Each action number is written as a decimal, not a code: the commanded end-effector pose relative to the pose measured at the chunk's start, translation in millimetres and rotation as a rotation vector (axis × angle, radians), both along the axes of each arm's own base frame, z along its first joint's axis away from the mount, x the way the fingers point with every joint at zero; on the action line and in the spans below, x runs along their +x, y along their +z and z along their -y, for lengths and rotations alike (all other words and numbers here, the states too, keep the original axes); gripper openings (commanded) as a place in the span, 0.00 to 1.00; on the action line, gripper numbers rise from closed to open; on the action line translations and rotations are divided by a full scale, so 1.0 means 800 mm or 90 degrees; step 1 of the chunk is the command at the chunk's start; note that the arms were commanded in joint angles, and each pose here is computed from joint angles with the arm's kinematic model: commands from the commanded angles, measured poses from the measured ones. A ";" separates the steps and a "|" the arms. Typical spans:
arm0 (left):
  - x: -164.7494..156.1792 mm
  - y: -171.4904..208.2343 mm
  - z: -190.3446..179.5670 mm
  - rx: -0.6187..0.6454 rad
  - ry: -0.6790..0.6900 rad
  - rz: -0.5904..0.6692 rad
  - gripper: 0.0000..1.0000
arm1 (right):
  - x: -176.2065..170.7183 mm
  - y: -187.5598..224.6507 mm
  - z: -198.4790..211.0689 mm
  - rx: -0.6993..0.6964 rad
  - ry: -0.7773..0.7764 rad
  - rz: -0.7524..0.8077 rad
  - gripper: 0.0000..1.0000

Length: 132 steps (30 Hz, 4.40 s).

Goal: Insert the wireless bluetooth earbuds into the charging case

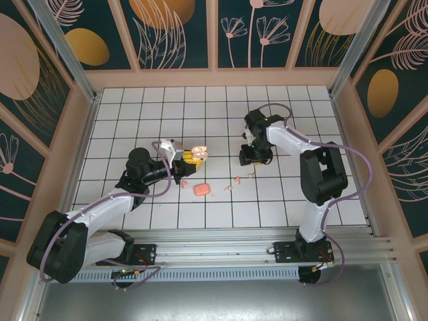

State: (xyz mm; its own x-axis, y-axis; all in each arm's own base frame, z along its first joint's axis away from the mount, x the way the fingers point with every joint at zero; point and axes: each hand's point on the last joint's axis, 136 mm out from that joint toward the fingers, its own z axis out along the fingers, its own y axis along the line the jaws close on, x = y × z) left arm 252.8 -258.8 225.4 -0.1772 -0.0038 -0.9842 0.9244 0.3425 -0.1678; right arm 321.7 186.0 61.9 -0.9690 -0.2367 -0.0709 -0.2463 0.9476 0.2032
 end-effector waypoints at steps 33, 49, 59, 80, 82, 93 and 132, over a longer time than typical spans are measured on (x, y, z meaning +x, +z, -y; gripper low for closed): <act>0.003 0.014 0.007 0.003 -0.018 0.028 0.17 | -0.035 -0.026 0.010 -0.005 0.048 -0.040 0.44; 0.001 0.016 0.004 0.000 -0.013 0.029 0.17 | -0.027 0.038 0.006 -0.077 0.424 0.157 0.49; -0.002 0.017 0.001 0.002 -0.006 0.035 0.17 | -0.067 0.046 0.008 -0.035 0.753 0.335 0.47; -0.003 0.009 0.001 0.004 -0.009 0.019 0.17 | -0.067 -0.009 0.009 -0.078 0.970 0.355 0.38; -0.002 0.008 0.001 0.006 -0.008 0.018 0.17 | -0.065 -0.014 0.009 -0.080 0.976 0.349 0.38; -0.001 0.007 0.001 0.008 -0.005 0.018 0.17 | -0.050 -0.028 0.007 -0.082 0.961 0.342 0.39; 0.000 0.003 0.000 0.023 0.001 0.019 0.17 | -0.042 -0.057 -0.007 -0.014 0.927 0.284 0.28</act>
